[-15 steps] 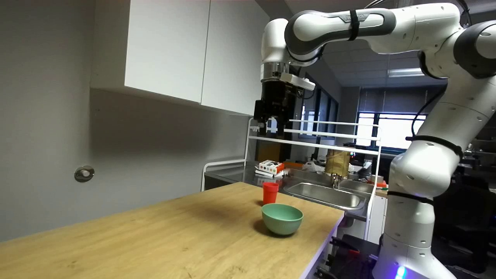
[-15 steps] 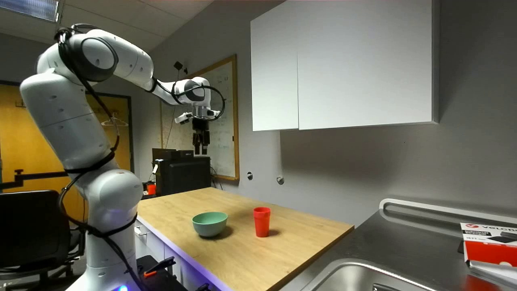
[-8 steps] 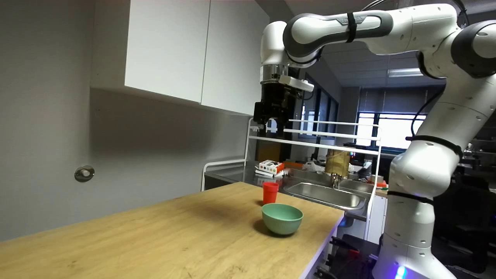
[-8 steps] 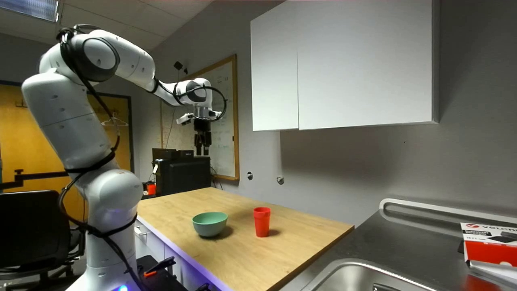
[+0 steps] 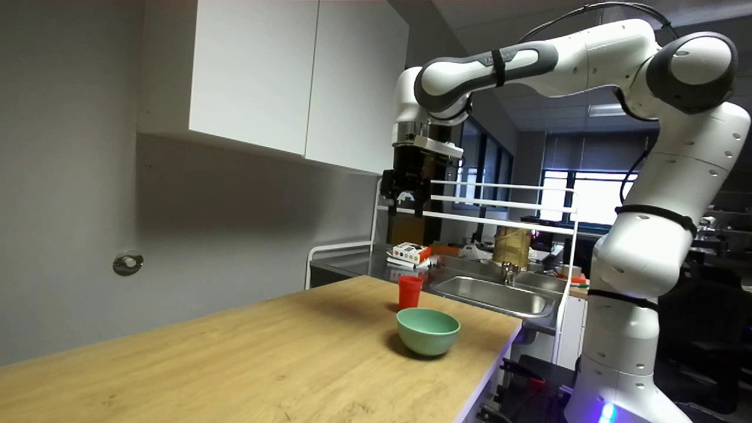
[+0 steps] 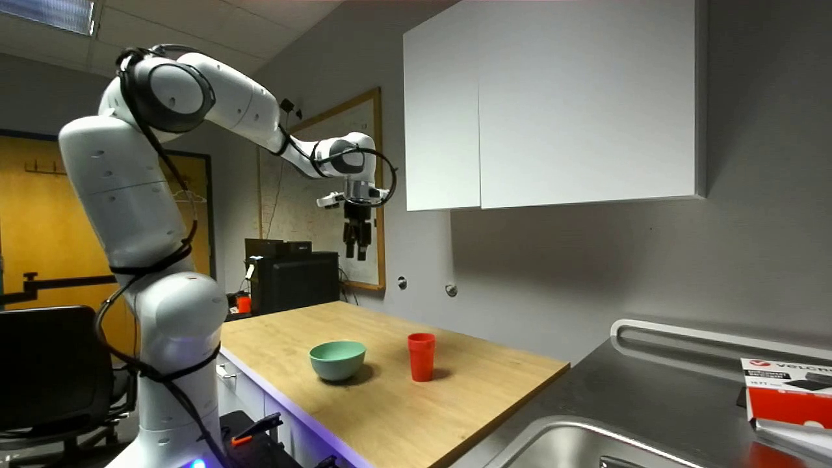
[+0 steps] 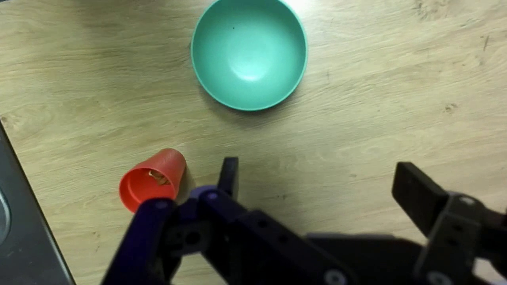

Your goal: Pour the contents in the orange cup into the green bowl

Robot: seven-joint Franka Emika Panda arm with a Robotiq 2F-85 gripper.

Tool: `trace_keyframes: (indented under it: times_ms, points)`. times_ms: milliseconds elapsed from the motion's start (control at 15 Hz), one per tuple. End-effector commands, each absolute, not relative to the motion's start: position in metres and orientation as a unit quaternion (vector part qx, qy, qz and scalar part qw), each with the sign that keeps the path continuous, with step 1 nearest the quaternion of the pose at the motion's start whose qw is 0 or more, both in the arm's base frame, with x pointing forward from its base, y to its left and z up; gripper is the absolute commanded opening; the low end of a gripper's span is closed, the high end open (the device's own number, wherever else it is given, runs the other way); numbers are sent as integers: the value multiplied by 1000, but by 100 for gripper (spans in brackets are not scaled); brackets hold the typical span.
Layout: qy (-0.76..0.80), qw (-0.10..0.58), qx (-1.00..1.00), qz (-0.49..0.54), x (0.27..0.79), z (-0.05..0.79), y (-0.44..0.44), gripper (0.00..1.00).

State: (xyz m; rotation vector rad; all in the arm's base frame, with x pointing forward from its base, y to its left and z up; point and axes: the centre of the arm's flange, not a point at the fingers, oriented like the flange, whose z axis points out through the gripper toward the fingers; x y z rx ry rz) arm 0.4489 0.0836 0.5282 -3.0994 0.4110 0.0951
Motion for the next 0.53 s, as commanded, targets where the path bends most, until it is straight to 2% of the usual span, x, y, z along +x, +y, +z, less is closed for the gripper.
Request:
trace_keyframes:
  times_ms: [0,467]
  points:
    - [136,35,-989,43,475,509,28,100]
    - [142,88,-983,78,491,466,-74,100]
